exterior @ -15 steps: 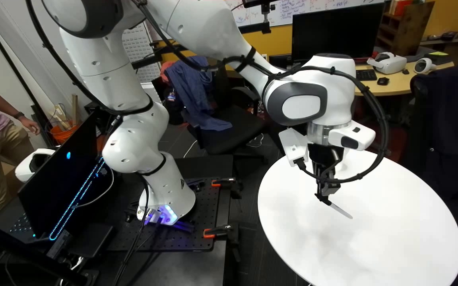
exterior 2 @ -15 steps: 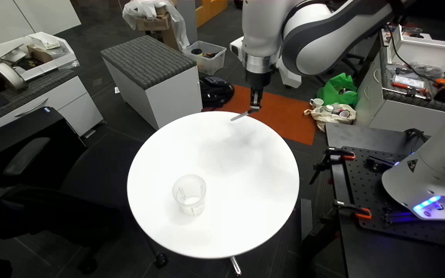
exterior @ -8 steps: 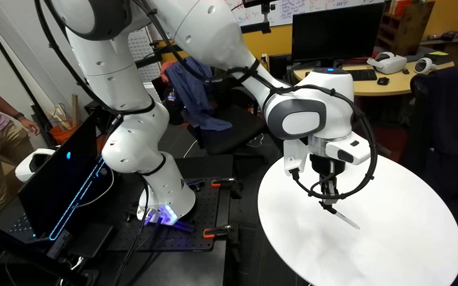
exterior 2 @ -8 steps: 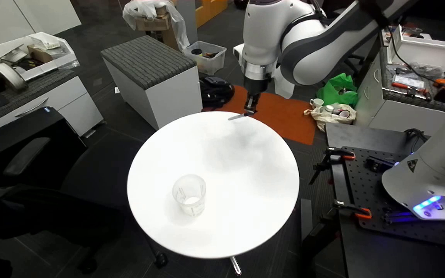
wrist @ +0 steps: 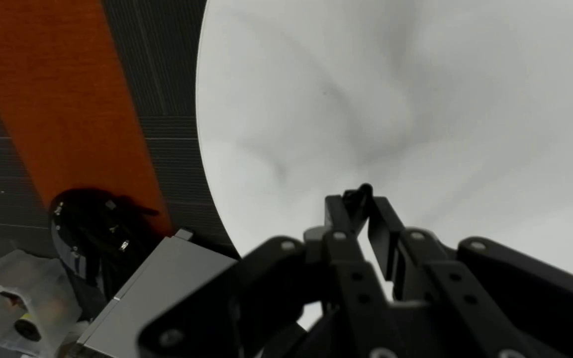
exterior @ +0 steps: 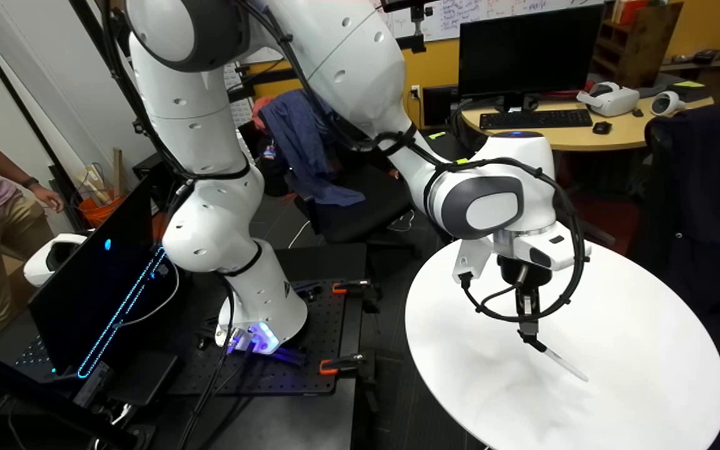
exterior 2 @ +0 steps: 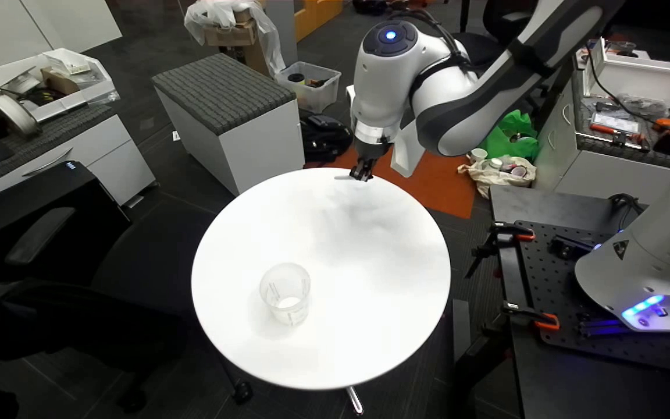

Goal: Take the black pen out of the clear cup

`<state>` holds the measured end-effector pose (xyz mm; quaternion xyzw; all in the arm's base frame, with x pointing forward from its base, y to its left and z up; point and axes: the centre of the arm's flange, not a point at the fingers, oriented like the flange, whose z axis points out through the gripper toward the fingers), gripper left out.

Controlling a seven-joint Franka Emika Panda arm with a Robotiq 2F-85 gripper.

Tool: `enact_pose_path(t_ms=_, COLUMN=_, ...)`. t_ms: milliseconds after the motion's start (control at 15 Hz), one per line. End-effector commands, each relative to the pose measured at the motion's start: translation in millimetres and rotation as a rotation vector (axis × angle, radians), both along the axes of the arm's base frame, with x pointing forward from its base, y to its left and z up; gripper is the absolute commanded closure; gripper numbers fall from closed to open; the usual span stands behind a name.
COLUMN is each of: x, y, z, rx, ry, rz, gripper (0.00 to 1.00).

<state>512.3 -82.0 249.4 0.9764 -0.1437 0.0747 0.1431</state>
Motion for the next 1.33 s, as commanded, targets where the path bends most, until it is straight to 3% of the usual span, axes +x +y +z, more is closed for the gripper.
enact_pose_path(t_ms=0, x=14.7, y=9.1, z=-17.0, rx=-0.079, ry=-0.039, rz=-0.063, gripper=0.96)
enact_pose_path(t_ms=400, x=27.5, y=27.7, z=-29.6, rx=-0.146, ry=-0.066, rz=-0.075, gripper=0.96)
enact_pose_path(t_ms=467, x=29.3, y=28.9, z=-31.2, rx=-0.147, ry=-0.067, rz=-0.075, gripper=0.58)
enact_pose_path(t_ms=533, x=29.8, y=30.6, z=-31.1, rx=-0.147, ry=-0.067, rz=-0.078, gripper=0.57)
enact_pose_path(t_ms=1067, x=32.6, y=30.8, z=-30.2, rx=-0.139, ry=-0.075, rz=-0.077, gripper=0.01)
enact_pose_path(t_ms=1267, x=32.4, y=32.6, z=-24.0, rx=-0.123, ry=-0.083, rz=-0.062, gripper=0.0)
